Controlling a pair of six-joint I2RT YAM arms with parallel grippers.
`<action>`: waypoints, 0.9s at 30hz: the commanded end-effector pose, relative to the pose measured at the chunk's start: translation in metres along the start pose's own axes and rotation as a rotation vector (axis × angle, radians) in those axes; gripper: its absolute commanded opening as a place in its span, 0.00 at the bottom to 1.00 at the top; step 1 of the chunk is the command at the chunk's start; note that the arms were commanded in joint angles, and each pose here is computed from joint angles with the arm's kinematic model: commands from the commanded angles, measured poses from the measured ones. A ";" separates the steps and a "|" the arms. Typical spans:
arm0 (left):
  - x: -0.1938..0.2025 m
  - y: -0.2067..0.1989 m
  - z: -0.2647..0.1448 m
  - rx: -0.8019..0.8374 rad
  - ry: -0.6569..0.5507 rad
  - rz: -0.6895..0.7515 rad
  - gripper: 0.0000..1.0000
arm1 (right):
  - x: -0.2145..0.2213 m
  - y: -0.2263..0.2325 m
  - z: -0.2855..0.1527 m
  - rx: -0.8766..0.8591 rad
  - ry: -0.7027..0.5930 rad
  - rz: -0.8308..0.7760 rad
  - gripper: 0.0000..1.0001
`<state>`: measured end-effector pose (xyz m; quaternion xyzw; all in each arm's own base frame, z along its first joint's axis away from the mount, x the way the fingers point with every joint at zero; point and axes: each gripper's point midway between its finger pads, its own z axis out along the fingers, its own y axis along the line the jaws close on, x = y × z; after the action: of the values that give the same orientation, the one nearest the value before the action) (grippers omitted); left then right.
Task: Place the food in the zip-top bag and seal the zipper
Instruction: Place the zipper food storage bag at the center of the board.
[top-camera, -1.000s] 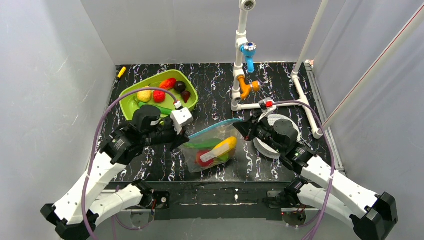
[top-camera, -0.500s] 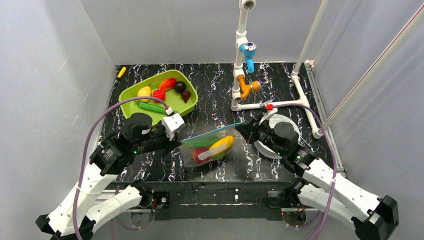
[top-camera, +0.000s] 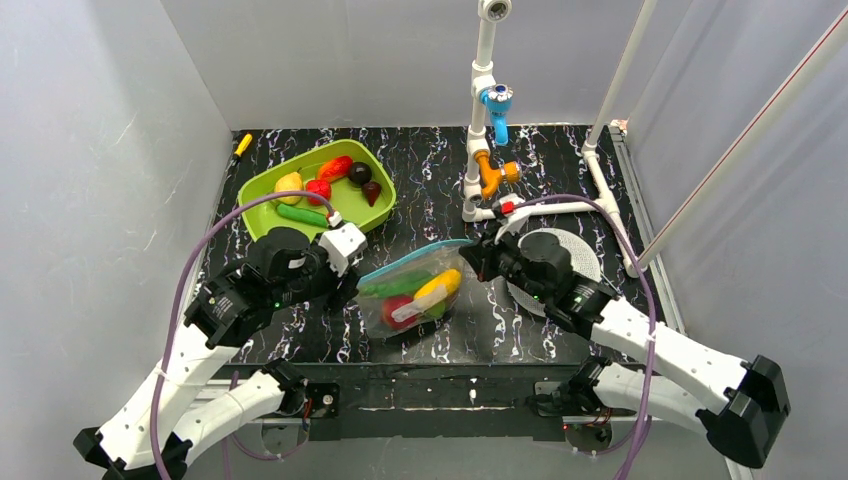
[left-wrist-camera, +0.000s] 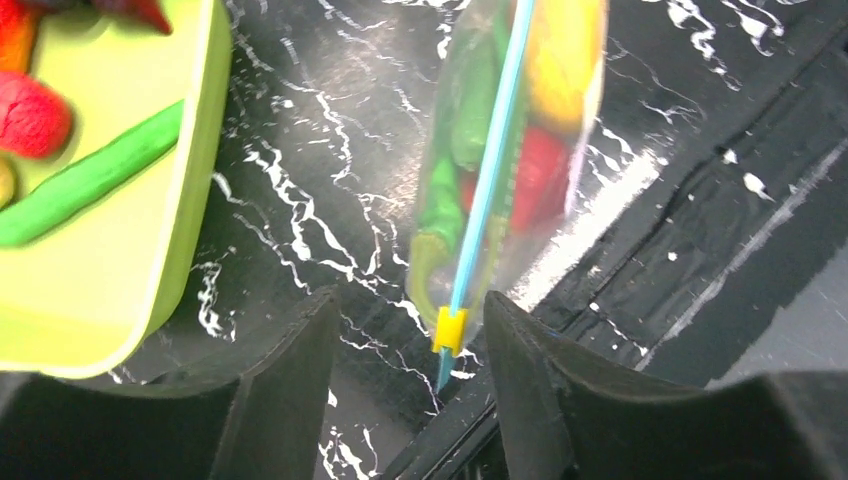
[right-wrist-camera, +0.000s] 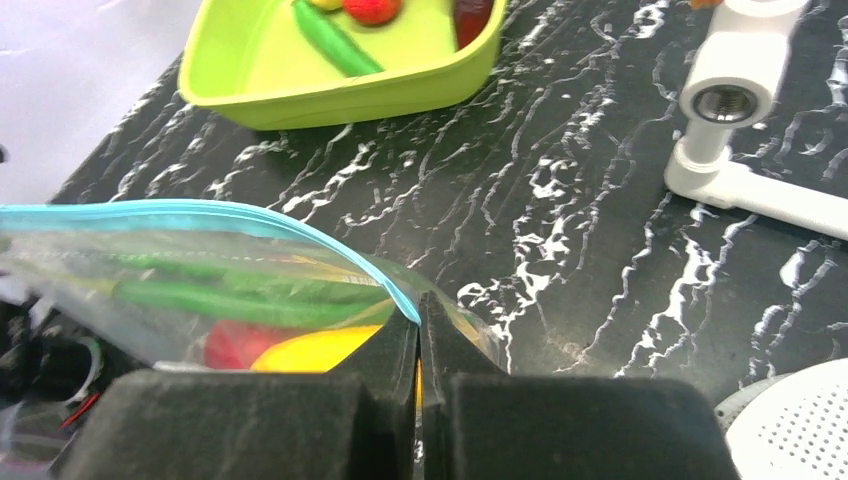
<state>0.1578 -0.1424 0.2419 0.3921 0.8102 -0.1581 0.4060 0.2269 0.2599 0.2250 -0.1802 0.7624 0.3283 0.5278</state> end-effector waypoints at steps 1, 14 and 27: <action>0.000 0.029 -0.012 -0.180 -0.028 -0.027 0.59 | -0.031 -0.010 0.006 0.232 -0.088 -0.044 0.01; -0.022 0.107 -0.113 -0.742 -0.313 -0.171 0.71 | -0.020 -0.008 0.065 0.527 0.069 -0.275 0.01; -0.016 0.103 -0.120 -0.735 -0.353 -0.204 0.71 | 0.035 -0.027 0.092 0.669 0.326 -0.474 0.01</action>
<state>0.1780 -0.0185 0.3294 0.1227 0.7675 0.0379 0.6280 0.2934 0.3178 0.1571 -0.2220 0.8383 -0.0621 0.4941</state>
